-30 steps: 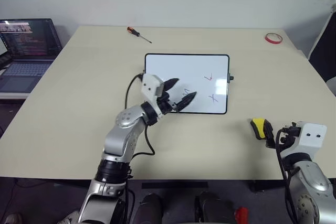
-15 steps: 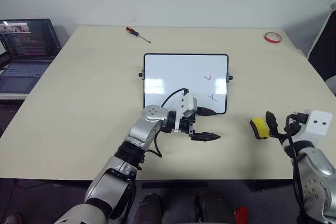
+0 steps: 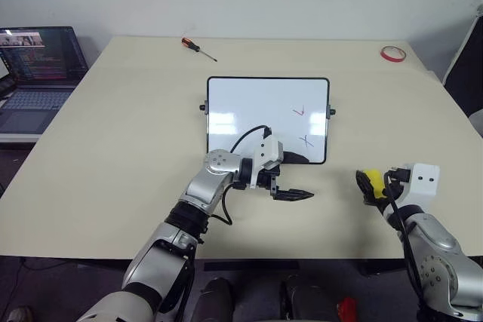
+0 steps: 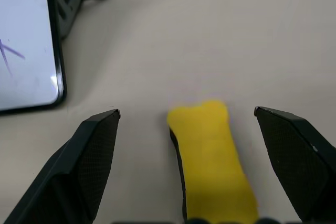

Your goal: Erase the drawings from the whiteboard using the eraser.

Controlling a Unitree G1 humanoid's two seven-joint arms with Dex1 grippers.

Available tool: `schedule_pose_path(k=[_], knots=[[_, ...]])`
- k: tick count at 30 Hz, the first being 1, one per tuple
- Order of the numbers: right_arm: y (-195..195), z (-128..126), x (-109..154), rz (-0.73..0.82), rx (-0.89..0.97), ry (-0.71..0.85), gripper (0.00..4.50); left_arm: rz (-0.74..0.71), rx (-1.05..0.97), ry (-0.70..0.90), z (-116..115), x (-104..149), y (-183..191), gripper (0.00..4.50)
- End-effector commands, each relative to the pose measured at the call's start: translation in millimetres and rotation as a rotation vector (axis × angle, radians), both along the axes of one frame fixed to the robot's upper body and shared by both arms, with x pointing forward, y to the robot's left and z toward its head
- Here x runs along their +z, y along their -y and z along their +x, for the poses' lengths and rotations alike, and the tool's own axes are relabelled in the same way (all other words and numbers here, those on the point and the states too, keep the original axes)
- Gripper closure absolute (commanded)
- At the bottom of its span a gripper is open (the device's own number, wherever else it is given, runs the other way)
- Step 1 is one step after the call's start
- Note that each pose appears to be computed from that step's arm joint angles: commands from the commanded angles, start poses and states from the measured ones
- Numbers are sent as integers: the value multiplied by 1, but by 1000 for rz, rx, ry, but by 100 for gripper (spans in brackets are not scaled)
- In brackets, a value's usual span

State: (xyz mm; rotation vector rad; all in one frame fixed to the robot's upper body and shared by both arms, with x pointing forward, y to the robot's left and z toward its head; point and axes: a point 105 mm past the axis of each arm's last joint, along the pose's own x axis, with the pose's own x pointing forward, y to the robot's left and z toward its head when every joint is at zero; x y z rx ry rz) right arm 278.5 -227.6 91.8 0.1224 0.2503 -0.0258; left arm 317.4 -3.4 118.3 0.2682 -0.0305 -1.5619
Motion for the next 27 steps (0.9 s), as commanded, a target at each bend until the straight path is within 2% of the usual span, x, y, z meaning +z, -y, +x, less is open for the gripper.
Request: schedule_pose_path(k=[1, 20, 23, 27], knots=[[1, 1, 4, -21, 8, 23, 1, -23, 2, 42, -1, 12, 0, 0], [1, 3, -4, -40, 6, 18, 1, -15, 0, 41, -2, 16, -1, 0], [5, 3, -1, -47, -2, 31, 60, -10, 2, 41, -2, 16, -3, 0], [7, 3, 0, -49, -8, 38, 204, -10, 4, 41, -1, 16, -3, 0]])
